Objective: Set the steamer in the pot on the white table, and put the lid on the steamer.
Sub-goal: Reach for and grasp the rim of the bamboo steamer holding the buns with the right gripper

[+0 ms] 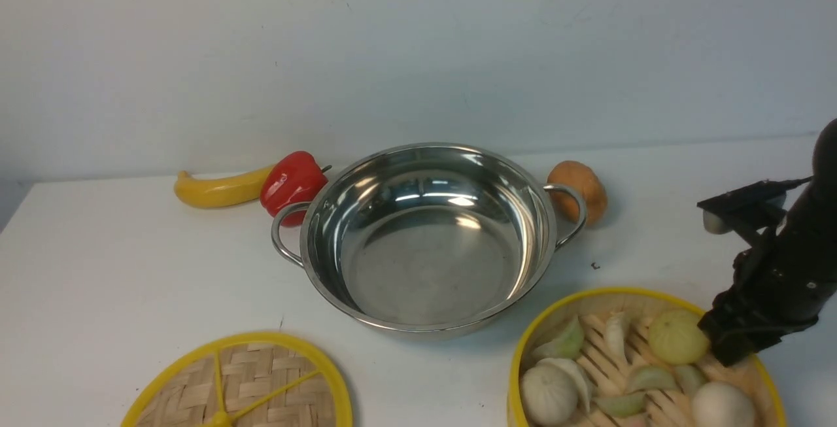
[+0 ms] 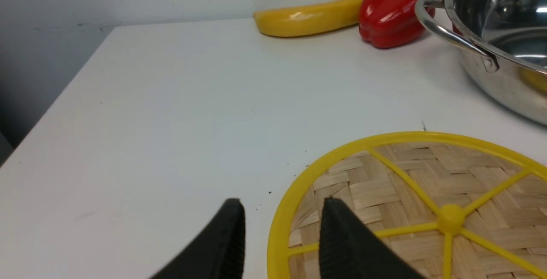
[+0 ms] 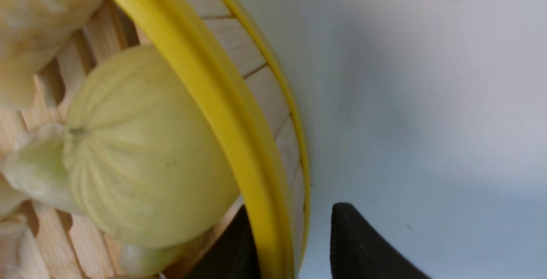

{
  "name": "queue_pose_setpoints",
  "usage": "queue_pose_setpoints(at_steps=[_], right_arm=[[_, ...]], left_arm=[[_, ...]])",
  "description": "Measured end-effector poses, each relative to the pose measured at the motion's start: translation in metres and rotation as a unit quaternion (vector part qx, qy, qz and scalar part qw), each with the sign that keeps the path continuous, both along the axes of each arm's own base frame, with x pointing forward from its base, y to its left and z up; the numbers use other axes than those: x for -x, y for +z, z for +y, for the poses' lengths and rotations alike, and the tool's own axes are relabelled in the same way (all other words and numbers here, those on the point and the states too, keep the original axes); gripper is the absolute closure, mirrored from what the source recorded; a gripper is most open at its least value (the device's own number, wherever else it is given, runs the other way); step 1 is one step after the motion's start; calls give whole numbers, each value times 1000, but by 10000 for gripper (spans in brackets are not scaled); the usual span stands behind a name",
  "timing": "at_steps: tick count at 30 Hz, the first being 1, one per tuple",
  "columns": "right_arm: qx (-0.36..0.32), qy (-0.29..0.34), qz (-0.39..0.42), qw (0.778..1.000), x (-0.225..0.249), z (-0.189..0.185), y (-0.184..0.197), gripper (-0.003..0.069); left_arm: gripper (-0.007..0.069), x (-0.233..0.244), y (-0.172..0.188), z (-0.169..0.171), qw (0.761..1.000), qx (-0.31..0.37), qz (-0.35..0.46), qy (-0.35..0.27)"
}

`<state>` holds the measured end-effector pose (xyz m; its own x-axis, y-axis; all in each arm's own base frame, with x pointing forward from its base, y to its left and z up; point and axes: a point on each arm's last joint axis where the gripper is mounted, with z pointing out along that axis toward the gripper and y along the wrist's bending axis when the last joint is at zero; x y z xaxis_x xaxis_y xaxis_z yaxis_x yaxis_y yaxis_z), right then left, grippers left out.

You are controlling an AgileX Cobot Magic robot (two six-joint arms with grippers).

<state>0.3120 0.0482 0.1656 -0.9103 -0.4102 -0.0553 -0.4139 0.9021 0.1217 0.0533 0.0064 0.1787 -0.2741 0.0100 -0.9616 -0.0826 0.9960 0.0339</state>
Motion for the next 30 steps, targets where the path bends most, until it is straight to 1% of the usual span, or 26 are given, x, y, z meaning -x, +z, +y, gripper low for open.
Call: queue_pose_setpoints(at_steps=[6, 22, 26, 28, 29, 30], right_arm=[[3, 3, 8, 1000, 1, -1, 0, 457], [5, 7, 27, 1000, 5, -1, 0, 456], [8, 10, 29, 999, 5, -1, 0, 509], [9, 8, 29, 1000, 5, -2, 0, 554], [10, 9, 29, 1000, 5, -2, 0, 559], [14, 12, 24, 1000, 4, -2, 0, 582]], left_arm=[[384, 0, 0, 0, 1000, 0, 0, 0], [384, 0, 0, 0, 1000, 0, 0, 0], [384, 0, 0, 0, 1000, 0, 0, 0], [384, 0, 0, 0, 1000, 0, 0, 0], [384, 0, 0, 0, 1000, 0, 0, 0], [384, 0, 0, 0, 1000, 0, 0, 0]])
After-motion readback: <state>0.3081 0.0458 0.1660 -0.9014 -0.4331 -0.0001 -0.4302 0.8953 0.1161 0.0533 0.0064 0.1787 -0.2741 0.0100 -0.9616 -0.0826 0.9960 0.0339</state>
